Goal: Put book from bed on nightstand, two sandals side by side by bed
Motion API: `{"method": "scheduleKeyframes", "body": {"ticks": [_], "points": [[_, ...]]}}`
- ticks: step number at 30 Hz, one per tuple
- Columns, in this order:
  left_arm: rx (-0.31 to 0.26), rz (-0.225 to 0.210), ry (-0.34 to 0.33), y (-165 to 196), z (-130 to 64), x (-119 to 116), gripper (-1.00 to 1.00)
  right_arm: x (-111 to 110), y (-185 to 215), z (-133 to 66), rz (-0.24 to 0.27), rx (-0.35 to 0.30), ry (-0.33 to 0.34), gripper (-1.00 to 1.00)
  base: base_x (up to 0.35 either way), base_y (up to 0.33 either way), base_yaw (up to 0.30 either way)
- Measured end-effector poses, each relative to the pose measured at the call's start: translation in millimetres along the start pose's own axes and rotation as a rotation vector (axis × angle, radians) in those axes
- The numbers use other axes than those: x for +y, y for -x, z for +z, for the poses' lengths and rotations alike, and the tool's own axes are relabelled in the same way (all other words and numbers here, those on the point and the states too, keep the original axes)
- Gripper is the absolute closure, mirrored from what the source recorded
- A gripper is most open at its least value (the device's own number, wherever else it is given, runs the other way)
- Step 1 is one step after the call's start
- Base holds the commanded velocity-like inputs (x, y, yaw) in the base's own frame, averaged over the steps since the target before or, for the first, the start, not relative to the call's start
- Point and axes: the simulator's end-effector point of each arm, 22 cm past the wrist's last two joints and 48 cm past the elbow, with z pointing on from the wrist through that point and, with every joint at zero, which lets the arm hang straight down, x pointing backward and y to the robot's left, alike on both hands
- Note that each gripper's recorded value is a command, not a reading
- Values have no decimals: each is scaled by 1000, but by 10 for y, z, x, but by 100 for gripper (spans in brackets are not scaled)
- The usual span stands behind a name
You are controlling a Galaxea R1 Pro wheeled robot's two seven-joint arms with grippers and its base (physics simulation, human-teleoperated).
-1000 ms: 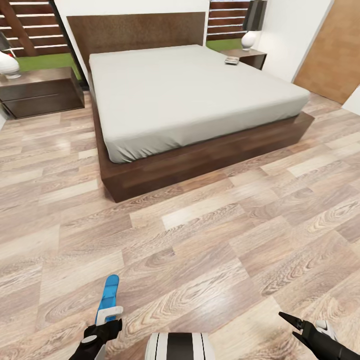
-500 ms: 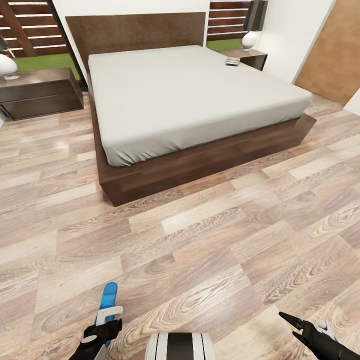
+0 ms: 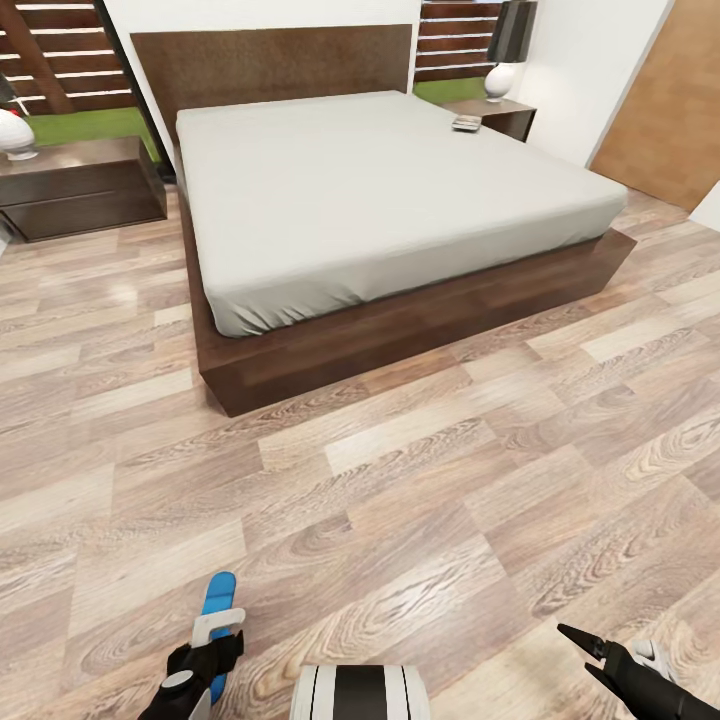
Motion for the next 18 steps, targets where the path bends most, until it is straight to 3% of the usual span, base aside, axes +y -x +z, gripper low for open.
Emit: {"method": "scheduleKeyframes", "body": {"ticks": [9,18], "points": [[-26,2,33,67,8,131,-100,0,0,-1,0,0,0,-100,0,0,0],[-12,6,41,-6,43,160,-100,-59,-36,22,7,10,-12,-100,0,0,0]]}}
